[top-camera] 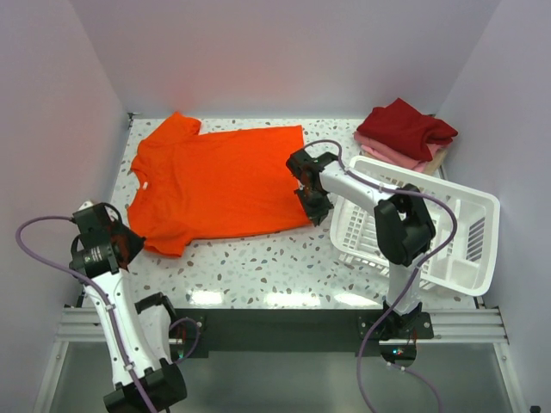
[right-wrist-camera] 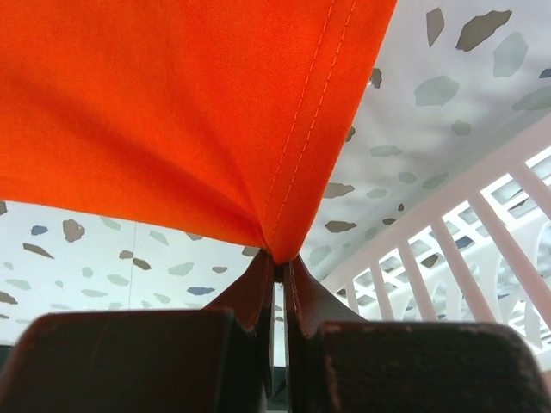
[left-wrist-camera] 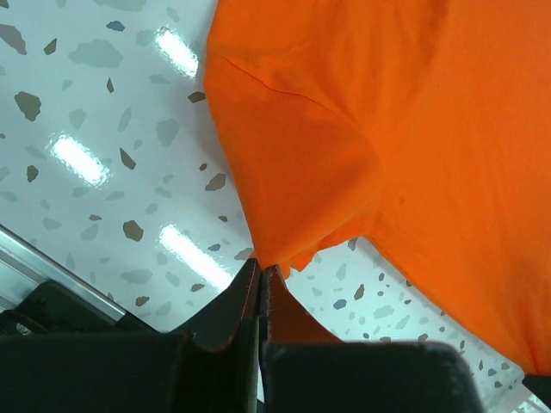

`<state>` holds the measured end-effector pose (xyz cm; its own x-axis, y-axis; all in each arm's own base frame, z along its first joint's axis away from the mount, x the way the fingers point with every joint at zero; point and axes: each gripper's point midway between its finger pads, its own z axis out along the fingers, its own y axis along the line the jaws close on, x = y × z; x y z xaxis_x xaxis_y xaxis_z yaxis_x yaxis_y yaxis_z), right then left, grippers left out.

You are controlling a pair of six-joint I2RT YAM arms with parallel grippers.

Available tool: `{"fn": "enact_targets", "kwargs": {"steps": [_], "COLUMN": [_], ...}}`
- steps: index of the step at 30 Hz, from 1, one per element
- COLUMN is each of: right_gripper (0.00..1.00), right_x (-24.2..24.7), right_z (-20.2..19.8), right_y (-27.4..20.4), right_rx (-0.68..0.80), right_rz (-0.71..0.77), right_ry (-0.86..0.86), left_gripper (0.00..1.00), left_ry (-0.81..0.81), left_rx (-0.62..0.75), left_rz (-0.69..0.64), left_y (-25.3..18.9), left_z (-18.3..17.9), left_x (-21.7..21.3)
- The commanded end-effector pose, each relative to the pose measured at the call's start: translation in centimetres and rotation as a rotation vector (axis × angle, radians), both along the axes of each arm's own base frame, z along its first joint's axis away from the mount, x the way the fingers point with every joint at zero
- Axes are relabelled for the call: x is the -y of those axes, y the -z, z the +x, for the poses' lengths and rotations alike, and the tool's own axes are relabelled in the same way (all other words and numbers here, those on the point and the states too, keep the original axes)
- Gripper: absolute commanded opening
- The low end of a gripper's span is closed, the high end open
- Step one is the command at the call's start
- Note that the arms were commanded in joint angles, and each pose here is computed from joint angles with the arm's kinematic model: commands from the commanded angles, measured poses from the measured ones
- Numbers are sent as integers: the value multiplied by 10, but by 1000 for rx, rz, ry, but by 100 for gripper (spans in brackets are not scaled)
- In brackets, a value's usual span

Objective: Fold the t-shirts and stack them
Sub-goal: Fold the tshirt

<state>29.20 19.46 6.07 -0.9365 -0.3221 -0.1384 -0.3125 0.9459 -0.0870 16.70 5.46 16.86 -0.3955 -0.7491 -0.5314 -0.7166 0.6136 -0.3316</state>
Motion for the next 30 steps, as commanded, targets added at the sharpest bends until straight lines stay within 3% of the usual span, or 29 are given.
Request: {"fn": "enact_targets", "kwargs": {"steps": [1, 8, 14, 30], "right_gripper": [0, 0, 0, 1], "right_x": [-5, -8, -9, 1], "right_z": [4, 29, 54, 112], "right_y": [-17, -19, -15, -3], "right_rx": [2, -12, -32, -64], "right_rz": [32, 53, 52, 82], "right_ry": [-26, -10, 1, 87], "left_gripper": [0, 0, 0, 0], "left_ry": [60, 203, 355, 527], "left_rx": [-26, -98, -110, -137], "left_rz": [0, 10, 22, 21], "left_y": [-4, 3, -2, -8], "left_z": [3, 50, 101, 198], "left_x": [2, -12, 4, -12]}}
